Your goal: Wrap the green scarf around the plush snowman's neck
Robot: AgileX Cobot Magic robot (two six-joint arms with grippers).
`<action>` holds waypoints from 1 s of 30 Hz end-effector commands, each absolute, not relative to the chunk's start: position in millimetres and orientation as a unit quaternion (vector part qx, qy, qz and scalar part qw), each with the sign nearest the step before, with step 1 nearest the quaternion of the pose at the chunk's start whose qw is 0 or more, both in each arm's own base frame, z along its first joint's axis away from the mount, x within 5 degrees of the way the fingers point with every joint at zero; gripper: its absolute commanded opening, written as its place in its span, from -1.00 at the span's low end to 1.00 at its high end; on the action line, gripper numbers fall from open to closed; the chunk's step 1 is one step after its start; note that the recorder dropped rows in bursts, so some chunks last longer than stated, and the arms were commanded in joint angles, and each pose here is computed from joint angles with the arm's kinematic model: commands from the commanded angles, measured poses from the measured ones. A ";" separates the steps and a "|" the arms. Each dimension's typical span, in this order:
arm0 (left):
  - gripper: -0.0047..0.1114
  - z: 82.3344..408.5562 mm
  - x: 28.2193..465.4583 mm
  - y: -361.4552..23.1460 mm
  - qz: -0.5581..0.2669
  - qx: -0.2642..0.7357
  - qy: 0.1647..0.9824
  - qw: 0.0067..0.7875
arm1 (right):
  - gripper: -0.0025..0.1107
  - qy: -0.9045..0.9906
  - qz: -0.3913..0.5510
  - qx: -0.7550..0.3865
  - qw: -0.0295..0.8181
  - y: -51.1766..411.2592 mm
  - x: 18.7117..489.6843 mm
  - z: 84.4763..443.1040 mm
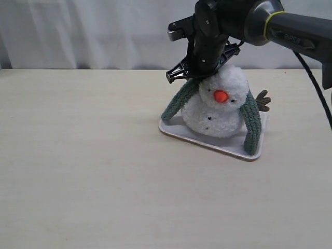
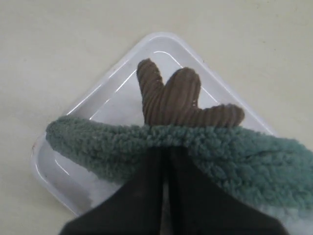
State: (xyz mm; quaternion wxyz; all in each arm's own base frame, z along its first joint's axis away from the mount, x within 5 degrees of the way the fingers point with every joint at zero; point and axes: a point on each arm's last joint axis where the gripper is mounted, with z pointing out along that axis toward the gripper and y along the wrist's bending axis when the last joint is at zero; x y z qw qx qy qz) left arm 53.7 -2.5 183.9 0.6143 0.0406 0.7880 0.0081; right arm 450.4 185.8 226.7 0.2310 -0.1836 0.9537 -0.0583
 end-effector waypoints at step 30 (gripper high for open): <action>-0.92 184.0 53.9 -2.4 0.008 0.039 0.784 0.619 | 0.08 0.840 -0.078 -0.504 0.188 255.6 414.9 249.0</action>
